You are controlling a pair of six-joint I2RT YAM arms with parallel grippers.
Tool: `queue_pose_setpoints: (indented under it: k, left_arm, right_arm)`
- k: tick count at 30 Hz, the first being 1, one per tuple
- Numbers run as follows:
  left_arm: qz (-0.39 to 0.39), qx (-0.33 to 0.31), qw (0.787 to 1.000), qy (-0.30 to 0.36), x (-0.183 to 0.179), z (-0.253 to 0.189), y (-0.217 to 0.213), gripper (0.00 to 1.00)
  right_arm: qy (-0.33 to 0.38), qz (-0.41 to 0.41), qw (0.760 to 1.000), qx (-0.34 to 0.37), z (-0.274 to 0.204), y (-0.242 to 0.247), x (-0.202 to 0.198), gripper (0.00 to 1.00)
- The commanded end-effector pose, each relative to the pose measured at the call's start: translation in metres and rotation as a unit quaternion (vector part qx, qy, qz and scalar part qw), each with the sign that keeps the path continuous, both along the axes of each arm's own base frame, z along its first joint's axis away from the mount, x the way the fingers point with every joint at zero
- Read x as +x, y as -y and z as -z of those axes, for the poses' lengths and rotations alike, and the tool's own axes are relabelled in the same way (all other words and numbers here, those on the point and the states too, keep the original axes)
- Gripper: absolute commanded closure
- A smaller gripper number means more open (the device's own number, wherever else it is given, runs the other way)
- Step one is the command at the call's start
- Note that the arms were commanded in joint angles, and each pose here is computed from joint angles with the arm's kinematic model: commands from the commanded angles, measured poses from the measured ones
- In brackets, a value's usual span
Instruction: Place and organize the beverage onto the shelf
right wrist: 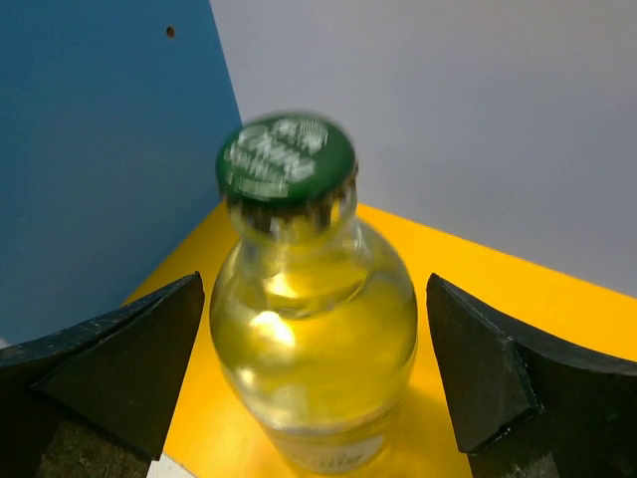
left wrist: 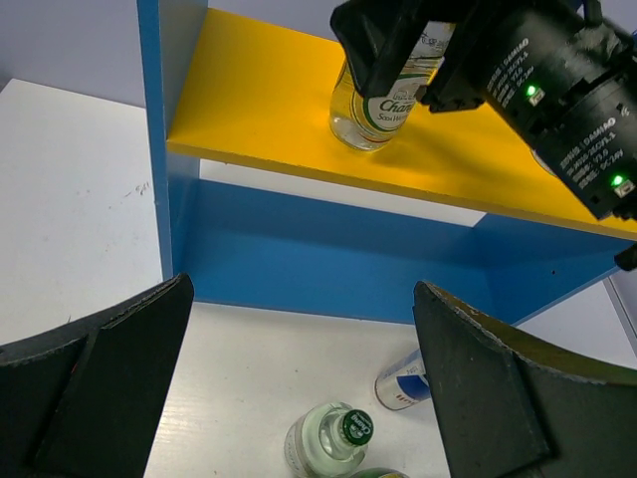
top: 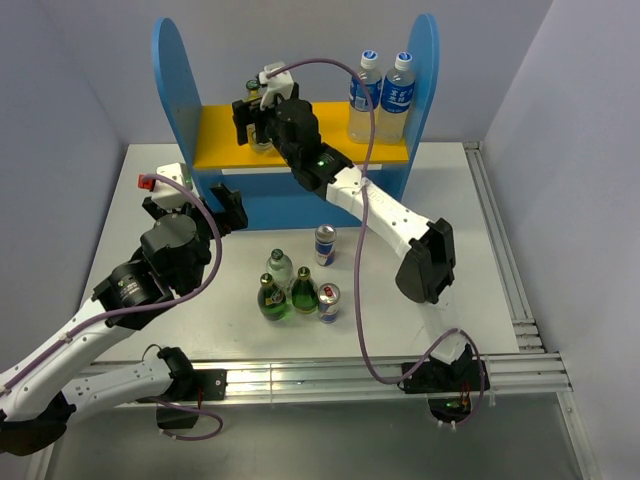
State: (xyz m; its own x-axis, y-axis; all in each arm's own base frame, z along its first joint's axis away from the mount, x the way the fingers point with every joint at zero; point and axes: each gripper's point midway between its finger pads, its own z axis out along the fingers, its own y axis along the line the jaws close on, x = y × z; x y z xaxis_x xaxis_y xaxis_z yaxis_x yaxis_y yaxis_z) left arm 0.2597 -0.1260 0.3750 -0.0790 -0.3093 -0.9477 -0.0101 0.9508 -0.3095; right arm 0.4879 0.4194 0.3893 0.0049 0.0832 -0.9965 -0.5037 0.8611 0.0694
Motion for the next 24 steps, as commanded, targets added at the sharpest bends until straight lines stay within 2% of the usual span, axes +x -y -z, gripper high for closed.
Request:
queue_pose_setpoints:
  k: [1, 12, 15, 19, 24]
  left_arm:
    - [0.004, 0.002, 1.0, -0.002, 0.0, 0.003, 0.003, 0.01]
    - [-0.011, 0.019, 1.0, -0.004, 0.004, 0.004, 0.001, 0.01]
    - [-0.008, 0.031, 0.999, -0.007, 0.007, 0.009, 0.005, 0.01]
    - [0.043, 0.059, 0.997, -0.025, 0.014, 0.026, 0.032, 0.01]
    - [0.092, 0.101, 0.988, -0.077, 0.032, 0.071, 0.077, 0.01]
  right_arm:
    - [0.07, -0.005, 0.996, 0.061, -0.079, 0.024, -0.035, 0.0]
    - [0.061, -0.031, 0.996, 0.057, -0.076, 0.047, -0.071, 0.0]
    - [0.047, -0.026, 0.997, 0.061, -0.069, 0.067, -0.091, 0.0]
    - [0.034, -0.018, 0.996, 0.08, -0.056, 0.1, -0.123, 0.0]
    - [0.021, -0.01, 0.994, 0.108, -0.036, 0.143, -0.167, 0.0]
